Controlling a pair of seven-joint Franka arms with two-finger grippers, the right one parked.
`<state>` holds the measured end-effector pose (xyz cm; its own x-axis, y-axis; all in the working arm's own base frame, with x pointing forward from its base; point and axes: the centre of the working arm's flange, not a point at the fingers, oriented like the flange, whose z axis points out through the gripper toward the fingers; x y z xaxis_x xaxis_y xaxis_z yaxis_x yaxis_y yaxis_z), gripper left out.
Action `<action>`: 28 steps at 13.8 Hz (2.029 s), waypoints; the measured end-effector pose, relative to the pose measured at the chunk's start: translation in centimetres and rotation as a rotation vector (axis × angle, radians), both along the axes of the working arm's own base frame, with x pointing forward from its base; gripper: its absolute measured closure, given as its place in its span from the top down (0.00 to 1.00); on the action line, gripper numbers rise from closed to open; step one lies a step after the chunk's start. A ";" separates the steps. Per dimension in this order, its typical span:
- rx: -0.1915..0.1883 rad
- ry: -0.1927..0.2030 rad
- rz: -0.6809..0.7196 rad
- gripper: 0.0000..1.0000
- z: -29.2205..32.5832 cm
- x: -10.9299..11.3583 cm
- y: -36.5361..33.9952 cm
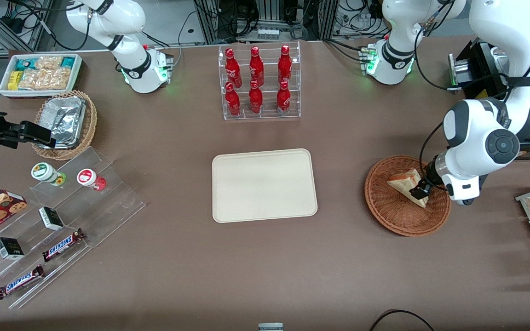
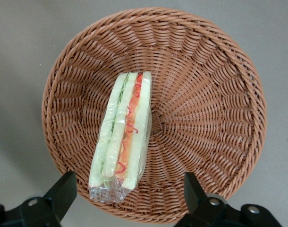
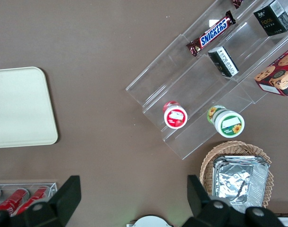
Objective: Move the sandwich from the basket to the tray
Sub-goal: 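Lower the left gripper and close it on the sandwich, then lift the sandwich and carry it with the left gripper over the tray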
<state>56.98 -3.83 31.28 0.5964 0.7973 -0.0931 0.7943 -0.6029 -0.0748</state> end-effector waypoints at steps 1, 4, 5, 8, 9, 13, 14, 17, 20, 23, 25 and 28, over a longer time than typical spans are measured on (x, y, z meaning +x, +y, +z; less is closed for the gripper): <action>0.000 0.005 0.000 1.00 -0.4 -0.1 0.0; 0.001 0.023 0.002 1.00 -1.9 -0.3 0.1; 0.000 0.019 0.003 1.00 -2.5 -0.5 0.1; 0.000 0.007 0.006 1.00 -4.6 -1.3 0.2; 0.000 0.012 0.007 1.00 -5.3 -1.6 0.2; 0.001 0.039 0.008 1.00 -6.7 -2.1 0.2; 0.001 0.039 0.009 0.91 -6.8 -2.2 0.2; 0.001 0.037 0.008 0.59 -6.6 -2.1 0.2; -0.002 0.040 -0.026 0.35 -5.2 -2.0 0.2; -0.009 0.046 -0.079 0.29 -1.5 -0.6 -0.2; -0.017 0.030 -0.140 0.19 0.9 0.6 -1.8; -0.030 0.019 -0.295 0.17 2.5 1.0 -6.4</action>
<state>57.98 -10.24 33.74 0.7998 0.5866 -0.1272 0.5831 -0.8096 -0.0669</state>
